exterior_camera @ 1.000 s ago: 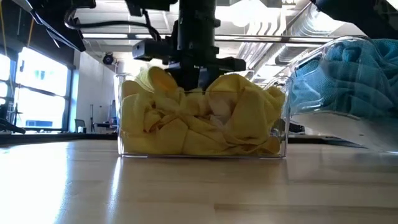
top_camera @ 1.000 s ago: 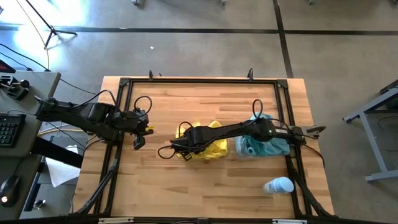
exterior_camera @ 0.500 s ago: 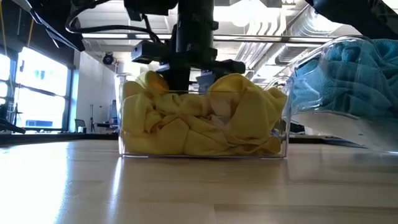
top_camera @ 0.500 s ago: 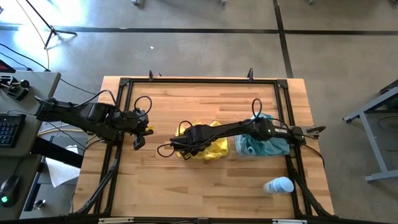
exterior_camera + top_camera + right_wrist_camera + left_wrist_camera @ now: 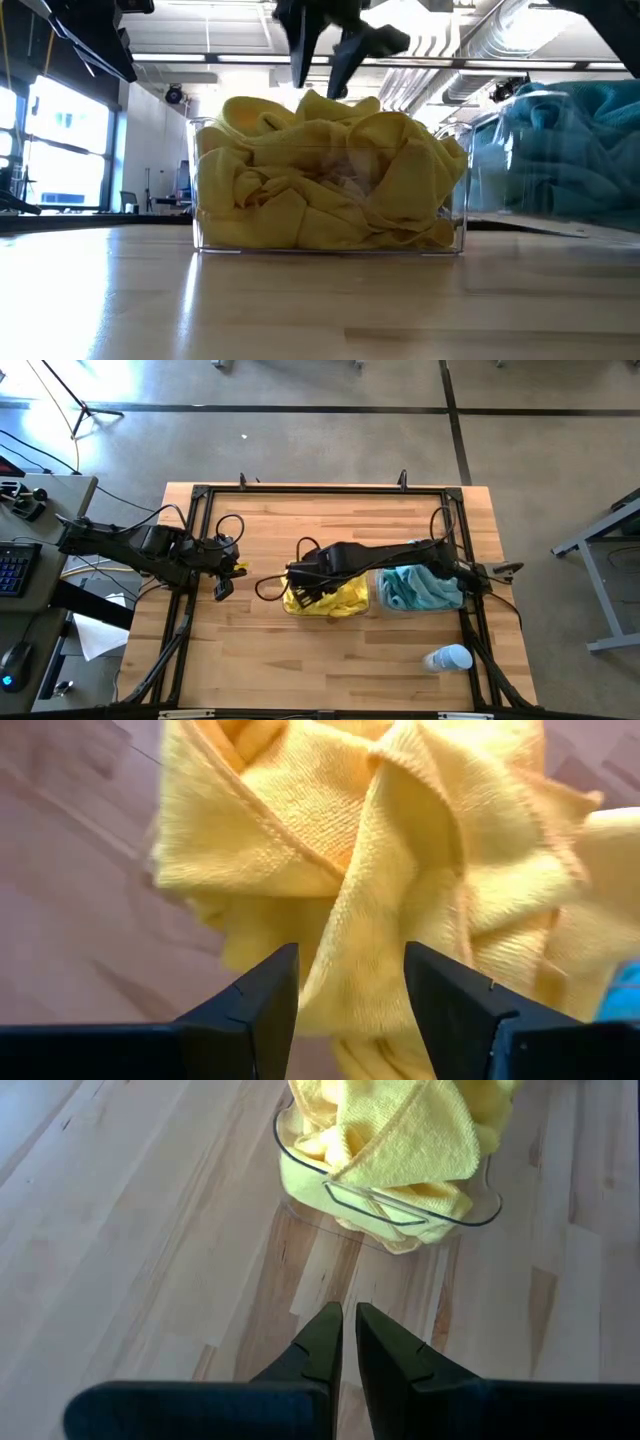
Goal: Sort microfiber towel by color & place in baskets
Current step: Return to Home Position
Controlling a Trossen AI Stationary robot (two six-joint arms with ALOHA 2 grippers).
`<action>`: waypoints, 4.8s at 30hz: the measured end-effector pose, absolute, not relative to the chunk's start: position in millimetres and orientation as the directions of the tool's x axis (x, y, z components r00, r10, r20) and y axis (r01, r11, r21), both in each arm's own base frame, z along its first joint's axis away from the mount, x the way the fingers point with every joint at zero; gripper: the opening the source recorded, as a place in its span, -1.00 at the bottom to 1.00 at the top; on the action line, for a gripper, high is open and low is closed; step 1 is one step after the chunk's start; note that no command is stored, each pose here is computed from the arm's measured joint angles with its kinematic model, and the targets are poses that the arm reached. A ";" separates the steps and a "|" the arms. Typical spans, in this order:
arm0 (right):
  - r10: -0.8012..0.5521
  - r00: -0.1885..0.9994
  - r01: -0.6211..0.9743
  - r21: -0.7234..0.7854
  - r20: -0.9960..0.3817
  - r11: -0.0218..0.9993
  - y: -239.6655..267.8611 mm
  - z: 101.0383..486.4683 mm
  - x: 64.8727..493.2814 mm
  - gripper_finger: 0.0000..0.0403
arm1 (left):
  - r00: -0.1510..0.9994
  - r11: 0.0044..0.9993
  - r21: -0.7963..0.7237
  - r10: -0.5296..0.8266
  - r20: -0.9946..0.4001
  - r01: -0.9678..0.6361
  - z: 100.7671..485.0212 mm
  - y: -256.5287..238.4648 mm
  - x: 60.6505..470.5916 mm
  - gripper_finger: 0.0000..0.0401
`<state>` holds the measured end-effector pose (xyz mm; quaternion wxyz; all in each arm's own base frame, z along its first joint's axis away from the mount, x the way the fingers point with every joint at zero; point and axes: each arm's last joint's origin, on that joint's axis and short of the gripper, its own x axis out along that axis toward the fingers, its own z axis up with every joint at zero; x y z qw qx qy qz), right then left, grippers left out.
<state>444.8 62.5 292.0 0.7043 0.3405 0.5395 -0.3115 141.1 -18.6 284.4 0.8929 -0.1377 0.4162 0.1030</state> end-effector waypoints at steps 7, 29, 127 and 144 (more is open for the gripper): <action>-0.078 0.294 0.793 0.197 -0.953 0.577 60.0 323.0 429.9 -0.11 | 0.633 0.941 -0.161 0.069 -0.771 -0.299 284.5 -18.6 141.1 -0.90; -0.251 0.250 0.723 0.007 -0.935 0.691 47.9 343.6 404.4 -0.99 | 0.636 0.932 -0.178 0.069 -0.769 -0.316 284.7 -18.6 141.5 -0.90; -0.090 0.973 0.125 0.157 -0.211 0.980 -5.2 187.7 95.0 -1.00 | 0.639 0.905 -0.161 0.144 -0.756 -0.394 285.1 -16.5 141.6 -0.90; -0.060 0.998 0.056 0.148 0.023 0.987 -4.3 177.3 94.5 -1.00 | 0.640 0.894 -0.180 0.142 -0.755 -0.410 285.1 -16.5 141.7 -0.90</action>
